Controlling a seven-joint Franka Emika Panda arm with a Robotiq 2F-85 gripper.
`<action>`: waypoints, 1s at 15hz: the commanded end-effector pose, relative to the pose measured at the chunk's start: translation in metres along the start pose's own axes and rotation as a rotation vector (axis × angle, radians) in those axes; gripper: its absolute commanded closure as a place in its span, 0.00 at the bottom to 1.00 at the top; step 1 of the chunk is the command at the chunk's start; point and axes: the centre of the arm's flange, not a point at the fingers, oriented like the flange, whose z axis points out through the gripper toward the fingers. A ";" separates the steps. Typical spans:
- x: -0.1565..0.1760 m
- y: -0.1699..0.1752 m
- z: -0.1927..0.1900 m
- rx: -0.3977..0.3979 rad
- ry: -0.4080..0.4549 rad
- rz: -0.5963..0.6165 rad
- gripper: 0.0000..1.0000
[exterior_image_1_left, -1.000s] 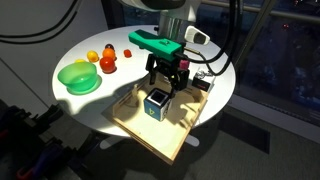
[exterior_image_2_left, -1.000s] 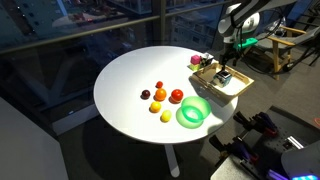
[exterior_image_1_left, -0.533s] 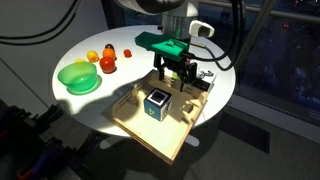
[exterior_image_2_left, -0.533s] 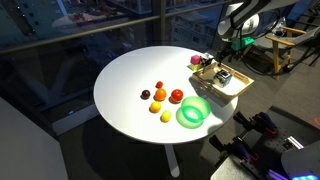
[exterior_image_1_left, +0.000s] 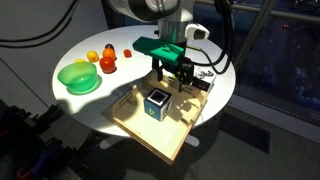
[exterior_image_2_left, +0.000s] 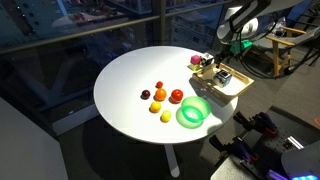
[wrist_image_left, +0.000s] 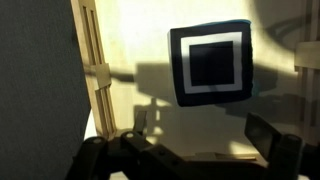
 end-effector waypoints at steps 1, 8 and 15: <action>-0.010 -0.004 -0.002 -0.005 0.015 -0.037 0.00; -0.015 -0.014 0.005 0.000 0.008 -0.059 0.00; -0.009 -0.018 0.016 0.005 -0.016 -0.044 0.00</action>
